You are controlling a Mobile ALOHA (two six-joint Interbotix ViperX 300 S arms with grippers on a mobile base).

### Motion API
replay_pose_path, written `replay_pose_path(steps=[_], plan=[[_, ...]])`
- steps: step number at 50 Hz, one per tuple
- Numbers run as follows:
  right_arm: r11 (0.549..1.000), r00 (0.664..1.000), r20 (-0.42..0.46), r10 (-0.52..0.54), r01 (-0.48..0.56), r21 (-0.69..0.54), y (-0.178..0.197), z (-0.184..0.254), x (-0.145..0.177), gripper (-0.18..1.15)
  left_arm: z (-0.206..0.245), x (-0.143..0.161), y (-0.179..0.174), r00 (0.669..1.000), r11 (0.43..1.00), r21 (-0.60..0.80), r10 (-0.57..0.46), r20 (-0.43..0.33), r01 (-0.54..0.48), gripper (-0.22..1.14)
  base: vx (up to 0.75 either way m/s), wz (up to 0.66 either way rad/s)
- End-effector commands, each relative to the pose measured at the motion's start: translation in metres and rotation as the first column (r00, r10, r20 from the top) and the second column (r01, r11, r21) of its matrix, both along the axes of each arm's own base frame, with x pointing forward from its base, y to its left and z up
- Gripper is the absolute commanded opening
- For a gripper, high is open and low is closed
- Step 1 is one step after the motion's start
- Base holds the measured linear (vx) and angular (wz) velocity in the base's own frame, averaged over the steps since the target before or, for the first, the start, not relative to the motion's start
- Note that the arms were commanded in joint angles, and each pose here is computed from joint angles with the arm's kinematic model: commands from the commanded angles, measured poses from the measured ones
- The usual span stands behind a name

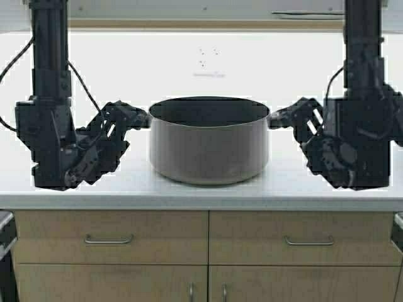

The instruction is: Open the cabinet, put the pot inside, then close it

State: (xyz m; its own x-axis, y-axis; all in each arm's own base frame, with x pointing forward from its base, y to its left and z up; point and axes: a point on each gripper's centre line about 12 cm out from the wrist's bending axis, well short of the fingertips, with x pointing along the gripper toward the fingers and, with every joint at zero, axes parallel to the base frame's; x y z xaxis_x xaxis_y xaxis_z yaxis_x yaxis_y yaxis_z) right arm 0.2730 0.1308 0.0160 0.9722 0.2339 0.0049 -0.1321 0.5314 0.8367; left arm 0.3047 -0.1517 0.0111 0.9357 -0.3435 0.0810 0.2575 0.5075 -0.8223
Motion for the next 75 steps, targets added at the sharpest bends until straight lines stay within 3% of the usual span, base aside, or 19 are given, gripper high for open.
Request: replay_pose_path(steps=[1, 14, 25, 33, 46, 59, 75], plan=[[0.999, 0.999, 0.038, -0.035, 0.034, 0.013, -0.006, 0.005, 0.01, 1.04, 0.002, 0.005, 0.0, 1.0, 1.0, -0.018, 0.01, 0.019, -0.01, 1.02, 0.04, 0.01], [0.997, 0.994, 0.078, -0.076, 0.077, -0.012, -0.013, 0.007, 0.025, 1.04, -0.009, 0.006, 0.014, 0.998, 0.998, 0.001, 0.062, -0.01, -0.062, 1.02, 0.1, 0.0], [0.999, 0.997, 0.065, -0.035, 0.036, -0.018, -0.012, 0.005, 0.022, 1.04, -0.017, 0.005, 0.016, 0.997, 0.997, -0.014, 0.07, -0.026, -0.071, 1.02, 0.21, 0.01], [0.999, 0.997, 0.062, -0.046, 0.047, -0.019, -0.015, 0.002, 0.025, 1.04, -0.019, 0.006, 0.026, 0.988, 0.986, -0.054, 0.153, -0.039, -0.155, 1.02, 0.23, -0.04], [0.997, 0.991, 0.107, -0.077, 0.076, 0.013, -0.012, -0.018, 0.059, 1.04, -0.019, 0.023, 0.027, 0.981, 0.974, -0.116, 0.193, -0.012, -0.193, 1.02, 0.17, -0.07], [0.998, 0.99, 0.143, 0.014, -0.023, 0.064, 0.011, -0.034, 0.097, 1.04, -0.022, 0.044, 0.035, 0.971, 0.957, -0.171, 0.239, 0.01, -0.234, 1.02, 0.07, -0.05], [0.994, 0.989, 0.143, -0.036, 0.021, 0.105, -0.007, -0.047, 0.12, 1.04, -0.027, 0.057, 0.039, 0.964, 0.944, -0.211, 0.265, 0.02, -0.255, 1.02, 0.03, 0.0]])
